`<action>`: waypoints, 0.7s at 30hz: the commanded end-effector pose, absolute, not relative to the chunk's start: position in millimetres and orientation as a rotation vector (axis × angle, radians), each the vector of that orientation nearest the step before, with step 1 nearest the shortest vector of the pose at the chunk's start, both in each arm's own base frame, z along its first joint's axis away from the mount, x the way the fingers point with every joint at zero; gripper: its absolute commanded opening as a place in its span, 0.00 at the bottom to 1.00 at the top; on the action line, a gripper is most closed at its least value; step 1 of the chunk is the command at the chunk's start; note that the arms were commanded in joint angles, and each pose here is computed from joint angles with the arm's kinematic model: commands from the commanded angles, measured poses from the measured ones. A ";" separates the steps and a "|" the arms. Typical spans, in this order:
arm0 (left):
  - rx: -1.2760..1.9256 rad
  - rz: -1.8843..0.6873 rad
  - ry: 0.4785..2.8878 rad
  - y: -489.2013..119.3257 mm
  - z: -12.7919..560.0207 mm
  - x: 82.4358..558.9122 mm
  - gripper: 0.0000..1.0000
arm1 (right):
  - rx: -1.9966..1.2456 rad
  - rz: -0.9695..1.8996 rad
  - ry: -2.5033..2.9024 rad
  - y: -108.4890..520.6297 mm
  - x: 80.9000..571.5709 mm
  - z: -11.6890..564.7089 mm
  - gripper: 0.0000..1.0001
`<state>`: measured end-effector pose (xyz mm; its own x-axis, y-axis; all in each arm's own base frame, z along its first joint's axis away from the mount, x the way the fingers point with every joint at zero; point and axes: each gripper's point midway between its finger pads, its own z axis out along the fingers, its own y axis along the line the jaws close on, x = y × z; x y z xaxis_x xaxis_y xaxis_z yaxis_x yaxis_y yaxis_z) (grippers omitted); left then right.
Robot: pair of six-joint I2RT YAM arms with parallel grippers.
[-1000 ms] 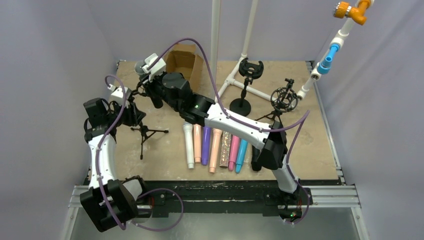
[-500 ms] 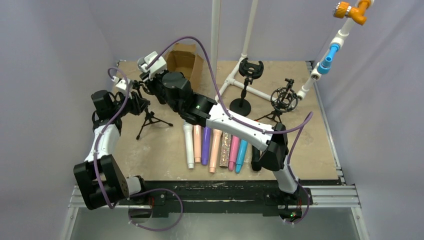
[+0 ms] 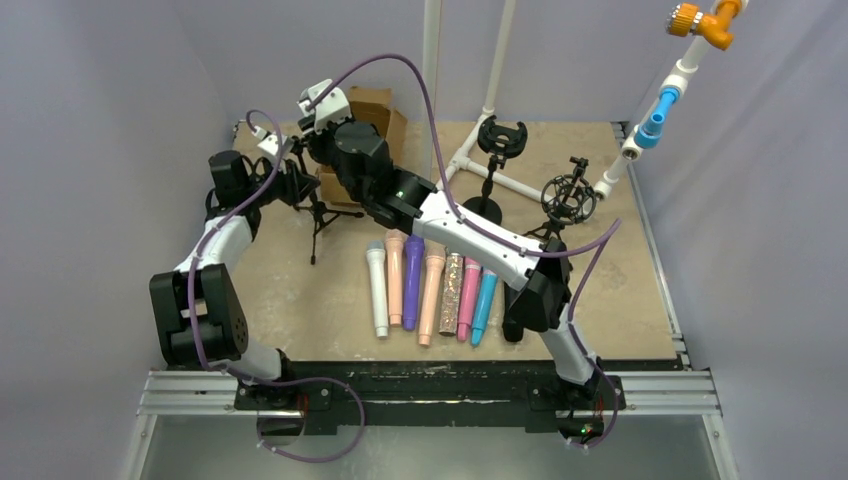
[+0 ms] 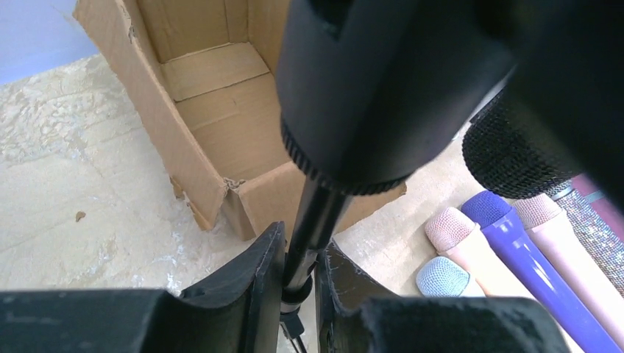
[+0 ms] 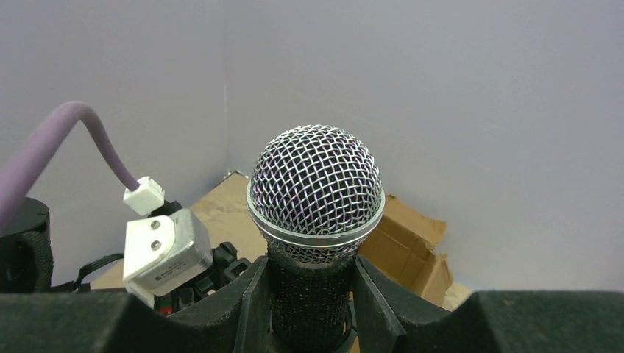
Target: Attach the microphones to the stand
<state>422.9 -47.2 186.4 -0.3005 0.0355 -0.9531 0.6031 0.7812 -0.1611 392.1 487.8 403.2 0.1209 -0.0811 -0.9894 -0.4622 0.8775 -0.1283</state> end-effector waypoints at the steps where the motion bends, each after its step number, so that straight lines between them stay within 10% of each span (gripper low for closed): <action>1: 0.500 -0.656 1.814 -62.5 180.8 415.9 0.18 | -0.395 0.380 1.371 488.3 387.2 439.4 0.12; 21: 0.742 -0.781 1.861 -140.9 181.3 447.1 0.28 | -0.353 0.356 1.464 461.7 430.0 417.8 0.14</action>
